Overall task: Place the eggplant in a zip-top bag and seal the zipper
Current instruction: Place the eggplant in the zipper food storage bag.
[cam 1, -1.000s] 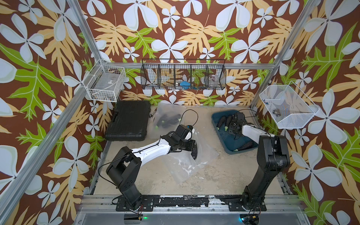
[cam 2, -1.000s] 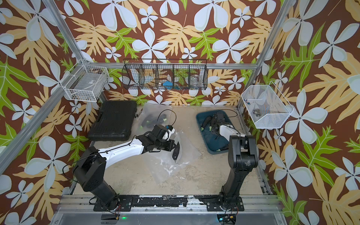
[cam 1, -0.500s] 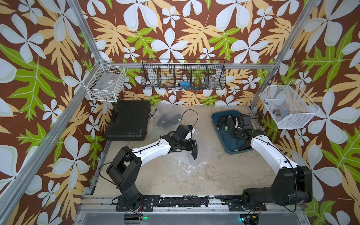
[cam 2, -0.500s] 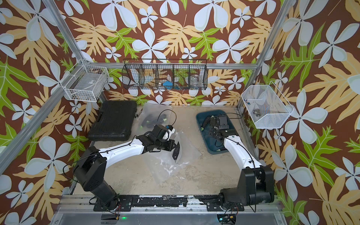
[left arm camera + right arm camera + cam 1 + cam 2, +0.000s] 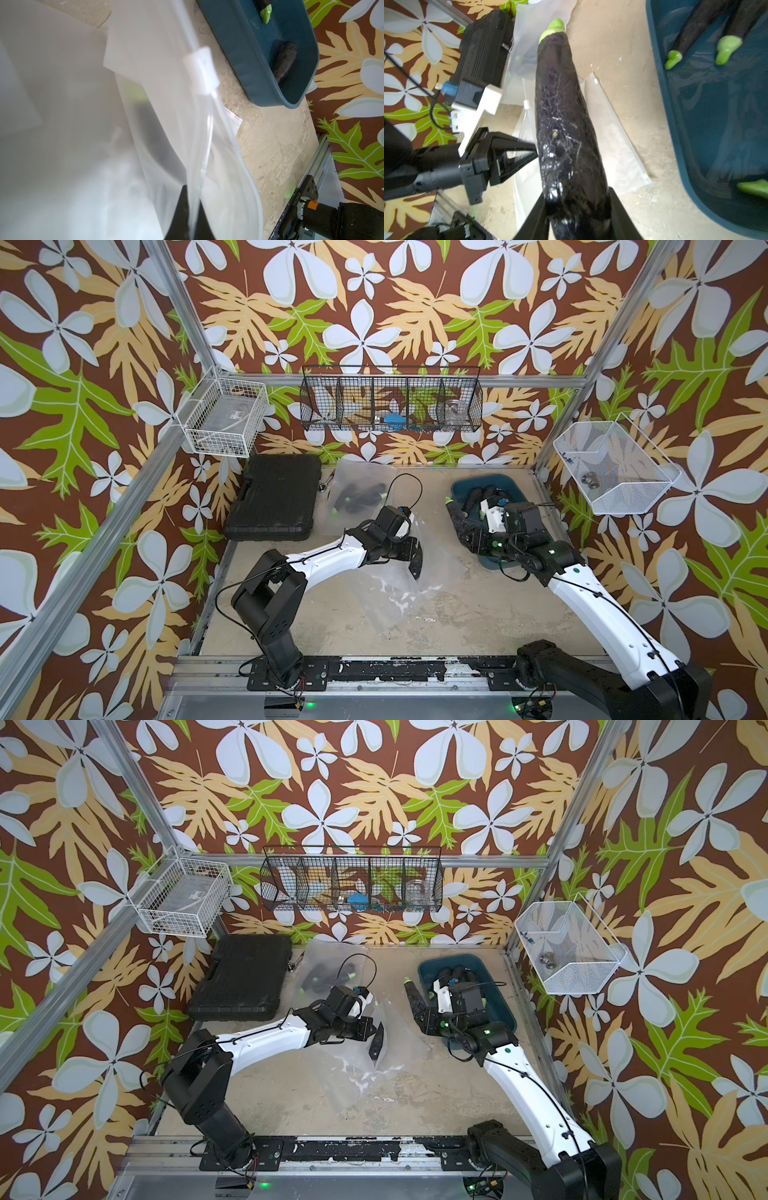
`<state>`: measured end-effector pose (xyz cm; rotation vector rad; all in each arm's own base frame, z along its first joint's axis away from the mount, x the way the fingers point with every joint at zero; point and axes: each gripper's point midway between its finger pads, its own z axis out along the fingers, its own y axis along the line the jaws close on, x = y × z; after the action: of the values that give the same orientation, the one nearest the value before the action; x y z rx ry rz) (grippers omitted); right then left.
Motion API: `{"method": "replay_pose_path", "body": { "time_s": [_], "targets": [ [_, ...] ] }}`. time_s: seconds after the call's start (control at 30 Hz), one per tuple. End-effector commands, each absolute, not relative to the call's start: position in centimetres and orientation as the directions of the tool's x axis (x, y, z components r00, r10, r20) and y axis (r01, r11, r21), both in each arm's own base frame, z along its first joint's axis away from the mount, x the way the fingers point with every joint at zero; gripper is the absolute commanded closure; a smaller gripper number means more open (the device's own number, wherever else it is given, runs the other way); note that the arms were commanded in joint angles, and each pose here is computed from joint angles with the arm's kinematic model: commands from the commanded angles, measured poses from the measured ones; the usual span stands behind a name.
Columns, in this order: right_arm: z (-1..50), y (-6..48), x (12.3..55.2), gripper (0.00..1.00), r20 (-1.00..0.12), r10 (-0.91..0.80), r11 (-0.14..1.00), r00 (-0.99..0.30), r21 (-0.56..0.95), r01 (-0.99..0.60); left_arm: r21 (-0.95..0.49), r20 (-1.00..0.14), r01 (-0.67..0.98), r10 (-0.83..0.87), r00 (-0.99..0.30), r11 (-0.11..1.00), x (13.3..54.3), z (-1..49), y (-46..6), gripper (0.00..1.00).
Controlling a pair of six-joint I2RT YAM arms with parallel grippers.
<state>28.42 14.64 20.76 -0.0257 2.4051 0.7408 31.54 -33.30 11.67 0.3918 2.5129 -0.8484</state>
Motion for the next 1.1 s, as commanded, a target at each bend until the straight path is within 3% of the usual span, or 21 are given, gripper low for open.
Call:
{"method": "replay_pose_path", "body": {
  "time_s": [0.0, 0.23, 0.57, 0.83, 1.07],
  "targets": [
    [19.7, 16.8, 25.2, 0.70, -0.464, 0.076, 0.776, -0.882, 0.583, -0.240, -0.500, -0.529, 0.397, 0.092, -0.844, 0.769, 32.6, 12.4, -33.3, 1.00],
    [17.1, 19.2, 21.3, 0.71, -0.380, -0.037, 0.762, -0.924, 0.588, -0.272, -0.495, -0.531, 0.397, 0.093, -0.842, 0.772, 33.2, 12.4, -33.4, 1.00],
    [12.7, 19.2, 21.3, 0.74, -0.260, -0.091, 0.867, -0.961, 0.453, -0.205, -0.490, -0.539, 0.408, 0.099, -0.836, 0.770, 32.7, 12.9, -33.2, 1.00],
    [12.7, 19.0, 23.1, 0.76, -0.239, -0.098, 0.914, -0.966, 0.362, -0.182, -0.502, -0.528, 0.439, 0.139, -0.838, 0.745, 30.2, 13.0, -34.6, 1.00],
    [14.7, 18.1, 22.4, 0.76, -0.284, -0.088, 0.917, -0.955, 0.352, -0.189, -0.486, -0.507, 0.417, 0.141, -0.850, 0.768, 30.6, 11.4, -34.1, 1.00]
  ]
}}
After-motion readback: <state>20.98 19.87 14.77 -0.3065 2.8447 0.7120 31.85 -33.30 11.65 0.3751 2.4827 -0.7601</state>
